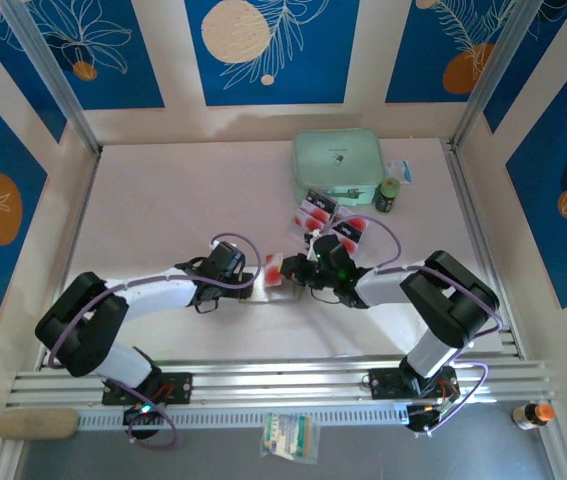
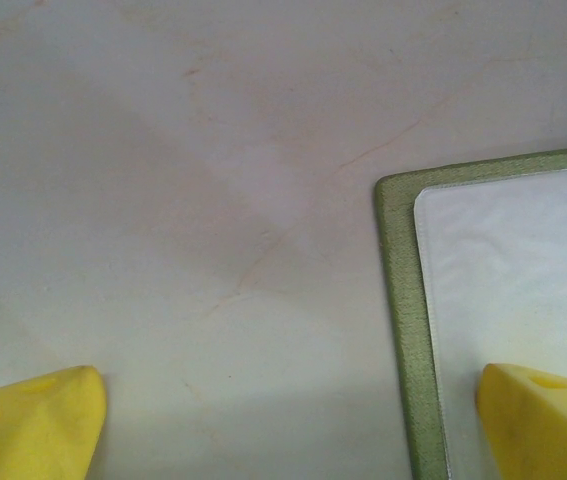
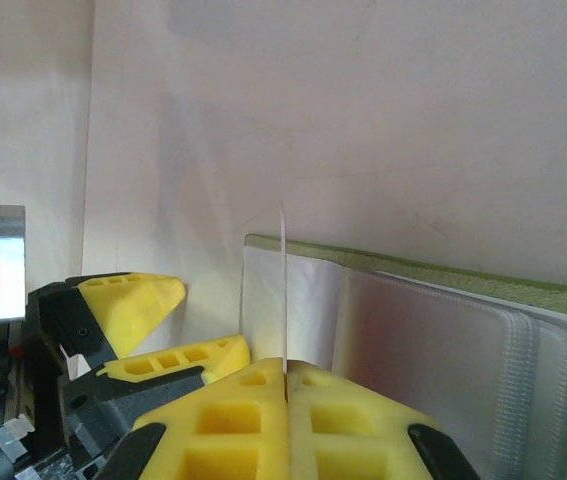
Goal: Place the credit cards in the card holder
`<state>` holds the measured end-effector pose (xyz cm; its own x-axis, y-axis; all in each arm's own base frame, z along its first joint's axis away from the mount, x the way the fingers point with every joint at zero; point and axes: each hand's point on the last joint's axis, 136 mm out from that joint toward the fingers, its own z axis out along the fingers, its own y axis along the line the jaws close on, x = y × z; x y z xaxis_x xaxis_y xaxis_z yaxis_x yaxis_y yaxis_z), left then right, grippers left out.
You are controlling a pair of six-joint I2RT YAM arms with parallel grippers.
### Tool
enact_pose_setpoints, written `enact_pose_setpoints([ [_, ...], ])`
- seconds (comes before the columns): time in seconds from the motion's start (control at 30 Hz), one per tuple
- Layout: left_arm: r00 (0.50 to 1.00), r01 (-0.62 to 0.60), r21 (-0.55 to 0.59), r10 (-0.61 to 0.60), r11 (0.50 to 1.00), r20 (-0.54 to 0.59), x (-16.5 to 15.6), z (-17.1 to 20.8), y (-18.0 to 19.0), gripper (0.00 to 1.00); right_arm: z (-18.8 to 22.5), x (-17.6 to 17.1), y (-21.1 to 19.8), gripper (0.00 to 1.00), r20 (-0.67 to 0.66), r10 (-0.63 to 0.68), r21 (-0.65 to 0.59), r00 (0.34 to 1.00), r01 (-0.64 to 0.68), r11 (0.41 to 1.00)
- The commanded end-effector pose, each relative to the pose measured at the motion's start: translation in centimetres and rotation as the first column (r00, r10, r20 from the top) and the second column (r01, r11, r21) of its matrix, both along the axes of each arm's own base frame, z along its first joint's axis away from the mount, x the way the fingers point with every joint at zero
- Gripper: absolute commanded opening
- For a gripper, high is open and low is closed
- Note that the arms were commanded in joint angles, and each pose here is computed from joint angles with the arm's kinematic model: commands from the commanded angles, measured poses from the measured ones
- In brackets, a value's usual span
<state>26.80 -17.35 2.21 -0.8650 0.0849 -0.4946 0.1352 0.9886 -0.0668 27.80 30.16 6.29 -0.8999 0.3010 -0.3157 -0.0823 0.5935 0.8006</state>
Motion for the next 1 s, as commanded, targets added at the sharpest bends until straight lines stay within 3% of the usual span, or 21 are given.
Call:
enact_pose_setpoints([
  [0.0,1.0,-0.013,0.039,0.014,0.999,-0.023,-0.8,-0.6,1.0,0.95,-0.5,0.0,0.0,0.0,0.007,-0.013,0.0,1.0,0.013,1.0],
  [0.97,1.0,-0.019,0.029,0.019,0.999,-0.018,-0.6,-0.5,0.7,0.94,-2.4,-1.0,0.5,0.0,-0.059,0.018,-0.021,0.998,-0.019,1.0],
])
